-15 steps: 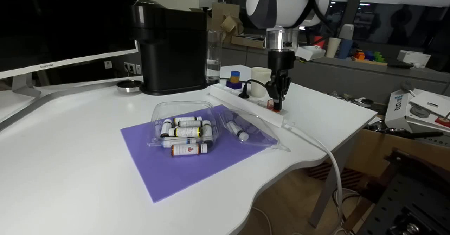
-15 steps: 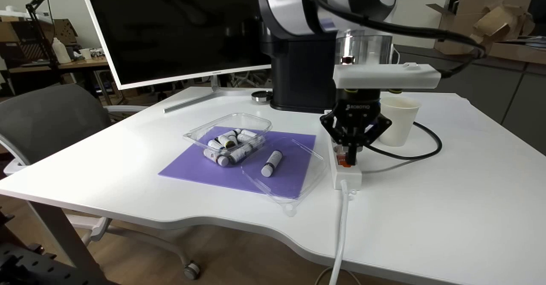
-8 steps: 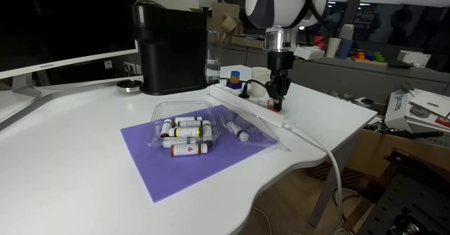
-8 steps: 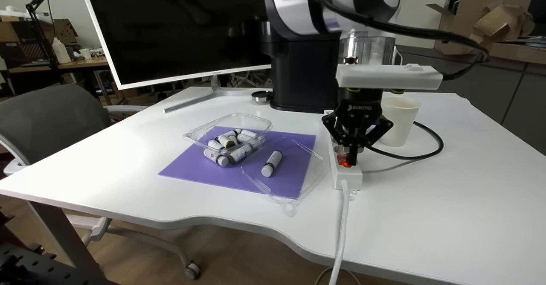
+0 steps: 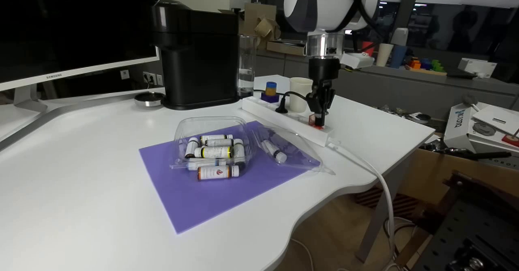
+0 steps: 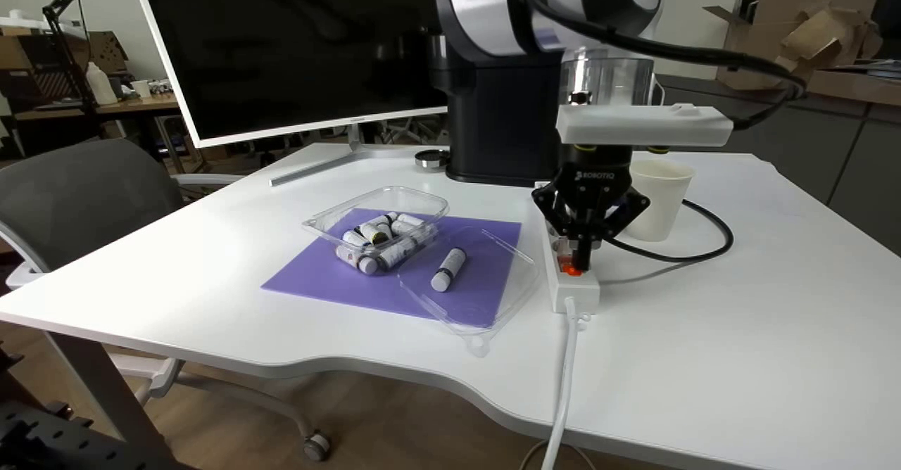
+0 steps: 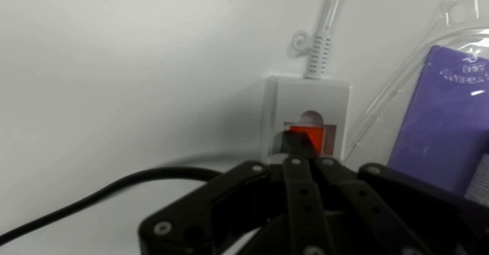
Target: Turn on the switch of the extension cord
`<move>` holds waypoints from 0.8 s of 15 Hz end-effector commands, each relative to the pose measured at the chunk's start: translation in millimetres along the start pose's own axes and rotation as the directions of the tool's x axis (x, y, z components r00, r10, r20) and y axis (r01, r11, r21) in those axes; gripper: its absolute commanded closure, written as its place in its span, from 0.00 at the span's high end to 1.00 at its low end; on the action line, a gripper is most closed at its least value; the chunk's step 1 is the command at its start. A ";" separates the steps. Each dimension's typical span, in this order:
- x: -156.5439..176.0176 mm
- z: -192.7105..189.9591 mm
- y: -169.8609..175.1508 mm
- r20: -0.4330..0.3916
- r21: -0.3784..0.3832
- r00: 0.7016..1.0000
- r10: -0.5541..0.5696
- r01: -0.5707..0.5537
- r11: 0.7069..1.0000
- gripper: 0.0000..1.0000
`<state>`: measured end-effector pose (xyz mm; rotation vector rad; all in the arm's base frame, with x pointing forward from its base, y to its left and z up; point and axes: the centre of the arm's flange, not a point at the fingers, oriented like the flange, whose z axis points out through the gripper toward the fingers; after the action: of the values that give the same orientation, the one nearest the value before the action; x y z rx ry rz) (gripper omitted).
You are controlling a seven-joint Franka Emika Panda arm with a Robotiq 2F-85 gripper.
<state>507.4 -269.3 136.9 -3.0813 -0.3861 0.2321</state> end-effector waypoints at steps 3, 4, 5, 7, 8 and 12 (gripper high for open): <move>-28.6 -49.7 -22.4 -0.100 -0.031 0.993 -0.060 0.057 0.998 0.00; -33.8 -59.3 -27.8 -0.115 -0.038 0.991 -0.069 0.065 0.997 0.00; -37.7 -68.2 -32.4 -0.123 -0.045 0.989 -0.081 0.075 0.996 0.00; -46.6 -87.9 -41.2 -0.126 -0.043 0.989 -0.076 0.071 0.997 0.25; -51.0 -98.9 -45.4 -0.125 -0.053 0.989 -0.079 0.072 0.996 0.26; -64.7 -137.2 -59.5 -0.147 -0.100 0.986 -0.082 0.067 0.993 0.52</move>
<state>471.5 -240.8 248.7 -3.1148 -0.5138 0.0061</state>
